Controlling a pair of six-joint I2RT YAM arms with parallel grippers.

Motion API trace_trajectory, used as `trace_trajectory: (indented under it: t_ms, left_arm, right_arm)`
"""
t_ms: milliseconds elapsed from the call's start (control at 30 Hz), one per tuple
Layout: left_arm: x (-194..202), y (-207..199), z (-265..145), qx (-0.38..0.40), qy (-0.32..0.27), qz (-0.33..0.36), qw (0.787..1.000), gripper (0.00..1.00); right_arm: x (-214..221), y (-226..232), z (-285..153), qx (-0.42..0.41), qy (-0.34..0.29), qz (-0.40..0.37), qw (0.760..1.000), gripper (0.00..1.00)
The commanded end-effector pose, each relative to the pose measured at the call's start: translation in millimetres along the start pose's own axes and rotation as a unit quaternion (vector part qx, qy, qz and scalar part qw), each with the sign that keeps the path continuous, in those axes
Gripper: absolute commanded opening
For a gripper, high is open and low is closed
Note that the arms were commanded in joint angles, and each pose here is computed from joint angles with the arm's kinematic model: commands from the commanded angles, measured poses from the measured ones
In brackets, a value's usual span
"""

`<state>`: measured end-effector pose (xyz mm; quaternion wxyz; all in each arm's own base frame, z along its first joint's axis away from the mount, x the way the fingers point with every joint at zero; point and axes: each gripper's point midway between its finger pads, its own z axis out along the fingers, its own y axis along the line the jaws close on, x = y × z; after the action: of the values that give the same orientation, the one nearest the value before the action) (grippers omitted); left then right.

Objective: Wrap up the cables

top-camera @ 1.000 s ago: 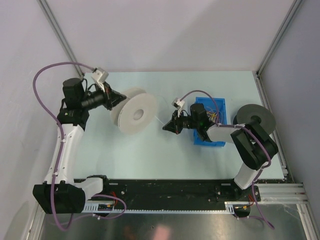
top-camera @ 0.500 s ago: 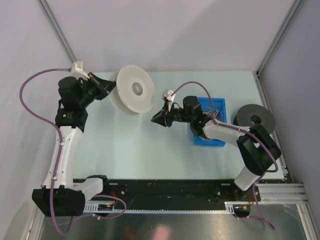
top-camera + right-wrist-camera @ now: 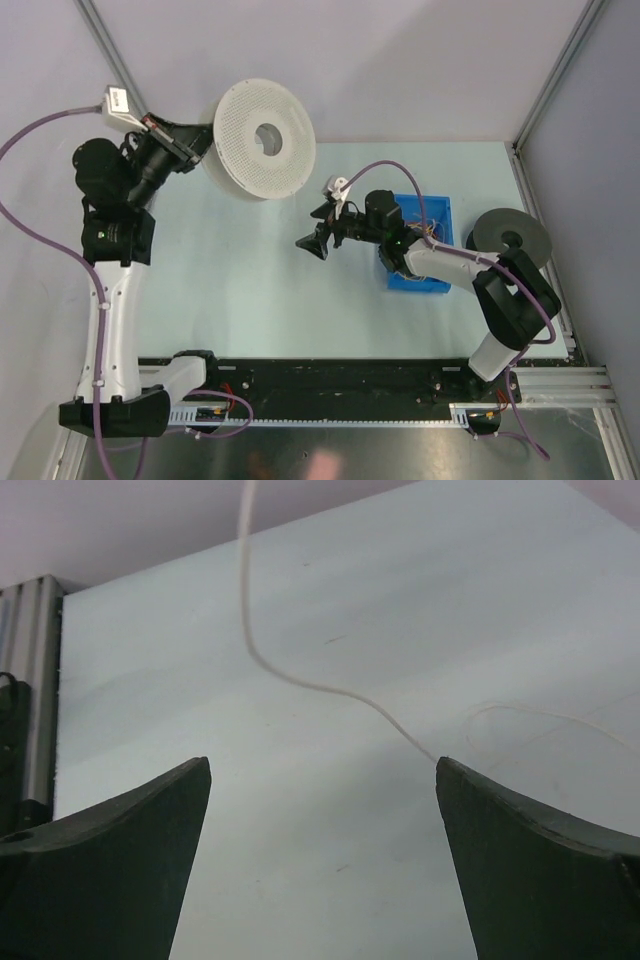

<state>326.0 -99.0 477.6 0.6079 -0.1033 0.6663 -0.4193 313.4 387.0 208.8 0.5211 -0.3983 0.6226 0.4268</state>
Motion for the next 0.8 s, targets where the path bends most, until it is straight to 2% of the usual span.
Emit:
trace_trajectory:
  t_ms: [0,233,400,467,600,700,767]
  left_arm:
    - [-35.3,-65.0,-17.7,0.087,-0.043,0.022,0.995,0.00]
    - [-45.2,-89.9,-21.3,0.123,-0.039,0.030,0.991,0.00]
    - [-46.6,-99.3,-25.0,0.139,-0.037,0.043,0.989,0.00]
    - [-46.8,-100.5,-26.0,0.141,-0.037,0.047,0.988,0.00]
    - [-47.5,-101.2,-26.2,0.143,-0.039,0.053,0.988,0.00]
    - [-43.1,-102.7,-25.7,0.153,-0.026,0.057,0.986,0.00]
    - [-39.3,-103.5,-25.7,0.161,-0.017,0.060,0.985,0.00]
  right_arm:
    - [-11.8,-15.4,6.8,0.013,-0.010,-0.097,0.995,0.99]
    - [13.7,-51.0,14.2,0.019,-0.004,-0.202,0.979,0.98]
    - [13.5,-65.2,18.1,0.019,-0.026,-0.259,0.965,0.91]
    - [15.7,-64.0,16.7,0.008,-0.022,-0.269,0.963,0.87]
    - [18.2,-62.7,3.4,-0.007,-0.002,-0.246,0.969,0.85]
    - [7.0,-72.8,-3.4,0.014,-0.014,-0.239,0.971,0.84]
    - [-3.0,-85.4,-9.8,0.037,-0.024,-0.243,0.969,0.78]
